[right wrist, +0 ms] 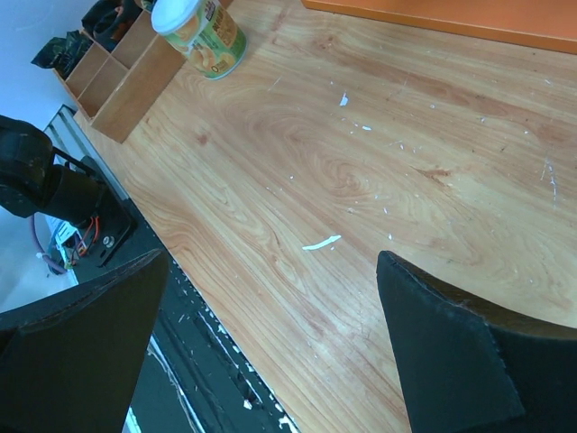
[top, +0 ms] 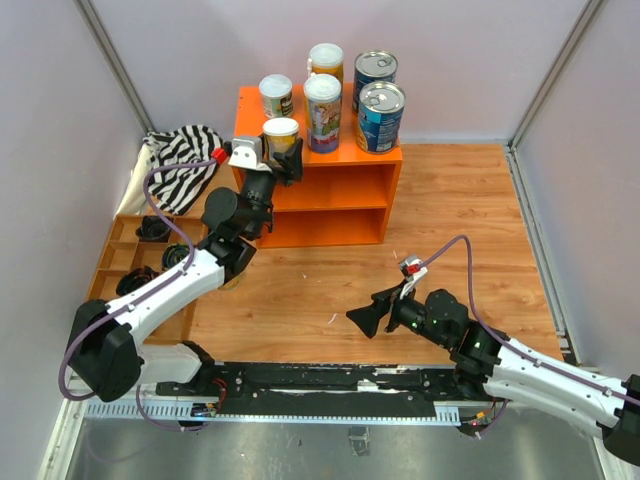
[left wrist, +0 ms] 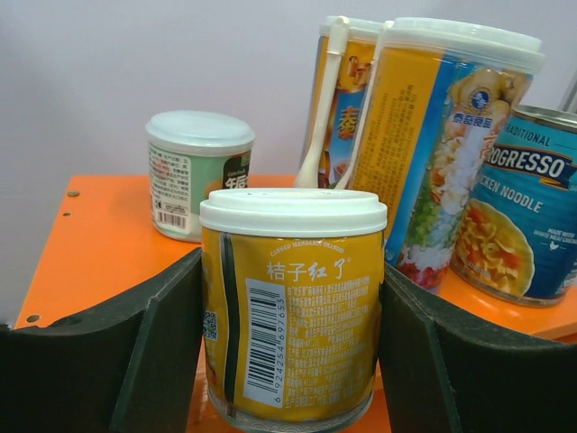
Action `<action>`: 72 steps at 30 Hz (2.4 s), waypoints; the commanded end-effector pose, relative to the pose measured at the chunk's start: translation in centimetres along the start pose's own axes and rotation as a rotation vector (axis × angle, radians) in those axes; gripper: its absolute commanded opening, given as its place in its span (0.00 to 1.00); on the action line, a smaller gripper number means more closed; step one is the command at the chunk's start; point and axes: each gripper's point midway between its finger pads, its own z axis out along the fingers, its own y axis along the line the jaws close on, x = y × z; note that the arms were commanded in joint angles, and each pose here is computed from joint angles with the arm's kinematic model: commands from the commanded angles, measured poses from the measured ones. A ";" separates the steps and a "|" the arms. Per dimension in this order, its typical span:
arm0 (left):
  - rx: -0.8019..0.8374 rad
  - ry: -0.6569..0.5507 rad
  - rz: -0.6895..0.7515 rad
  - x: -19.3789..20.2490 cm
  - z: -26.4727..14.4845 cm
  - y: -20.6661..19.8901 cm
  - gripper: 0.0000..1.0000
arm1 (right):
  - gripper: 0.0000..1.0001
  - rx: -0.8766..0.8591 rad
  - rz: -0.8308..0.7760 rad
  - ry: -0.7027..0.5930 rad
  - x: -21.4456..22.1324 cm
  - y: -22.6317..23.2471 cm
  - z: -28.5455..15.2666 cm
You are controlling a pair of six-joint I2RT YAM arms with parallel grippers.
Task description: Place and organize the canned foods onto the counter
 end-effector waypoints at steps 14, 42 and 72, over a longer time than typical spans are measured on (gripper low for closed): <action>0.001 -0.071 -0.051 -1.1 1.8 0.9 0.10 | 0.98 -0.007 -0.005 -0.031 -1.1 -0.2 1.0; -0.061 0.032 -0.015 2.1 0.6 2.3 0.84 | 0.99 -0.023 -0.009 -0.028 -1.7 0.5 1.5; -0.089 0.098 0.051 2.4 3.4 2.6 0.68 | 0.99 -0.031 0.016 -0.041 -1.6 0.4 0.9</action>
